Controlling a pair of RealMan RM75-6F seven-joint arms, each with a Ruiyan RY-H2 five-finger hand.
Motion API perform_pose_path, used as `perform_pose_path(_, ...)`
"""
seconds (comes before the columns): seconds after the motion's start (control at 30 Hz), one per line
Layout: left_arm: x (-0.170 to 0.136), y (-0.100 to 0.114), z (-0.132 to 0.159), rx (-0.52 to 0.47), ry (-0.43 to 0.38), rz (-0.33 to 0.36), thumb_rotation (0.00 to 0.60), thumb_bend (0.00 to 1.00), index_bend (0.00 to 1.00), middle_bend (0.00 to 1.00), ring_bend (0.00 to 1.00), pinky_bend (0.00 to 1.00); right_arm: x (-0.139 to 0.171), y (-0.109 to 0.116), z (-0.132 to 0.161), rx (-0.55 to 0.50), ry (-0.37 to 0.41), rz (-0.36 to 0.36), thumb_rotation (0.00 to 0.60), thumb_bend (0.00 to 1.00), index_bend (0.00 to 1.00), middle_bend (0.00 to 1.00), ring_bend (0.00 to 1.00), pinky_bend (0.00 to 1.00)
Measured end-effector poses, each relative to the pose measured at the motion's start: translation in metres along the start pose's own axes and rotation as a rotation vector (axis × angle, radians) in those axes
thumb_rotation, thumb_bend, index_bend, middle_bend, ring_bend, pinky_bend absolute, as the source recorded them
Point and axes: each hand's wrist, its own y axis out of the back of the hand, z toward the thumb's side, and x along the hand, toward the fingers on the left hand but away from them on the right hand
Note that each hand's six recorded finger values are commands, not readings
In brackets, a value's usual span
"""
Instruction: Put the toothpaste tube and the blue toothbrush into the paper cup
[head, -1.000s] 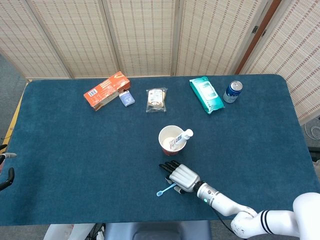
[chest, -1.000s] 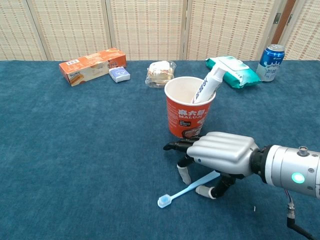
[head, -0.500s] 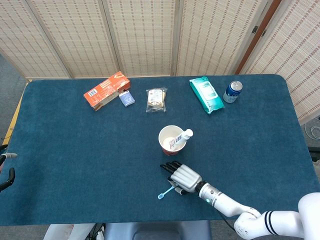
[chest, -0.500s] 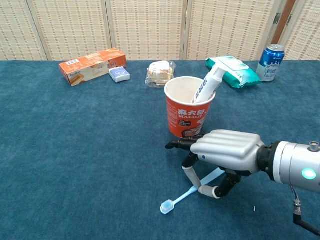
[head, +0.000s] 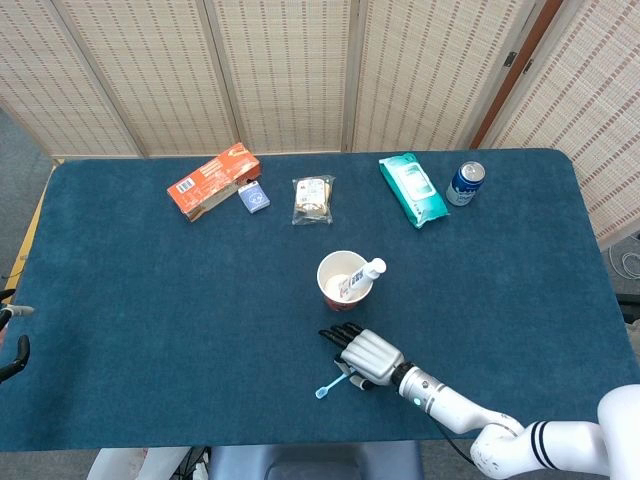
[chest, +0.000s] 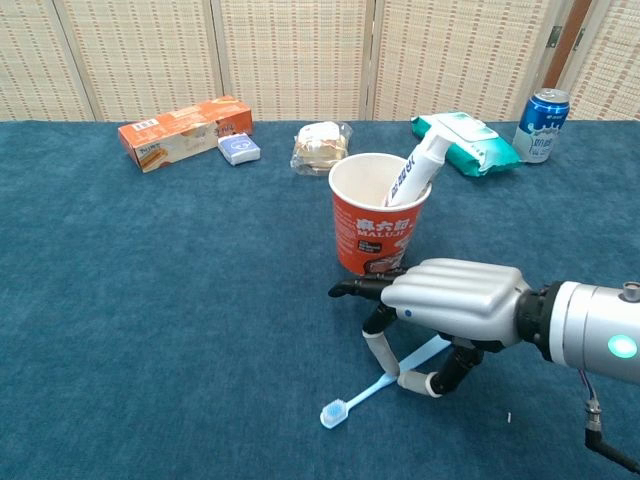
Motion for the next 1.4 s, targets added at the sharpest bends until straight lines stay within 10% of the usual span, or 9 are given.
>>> perform_pose_path(1.4,0.0001,0.0003,-0.0003,-0.001,0.002,0.000,0.600,0.52,0.32,0.16,0.08,0.16,-0.0024,-0.0061,-0.0010,0.017,0.001,0.013,0.600,0.21,0.43,0.01,0.00,0.12)
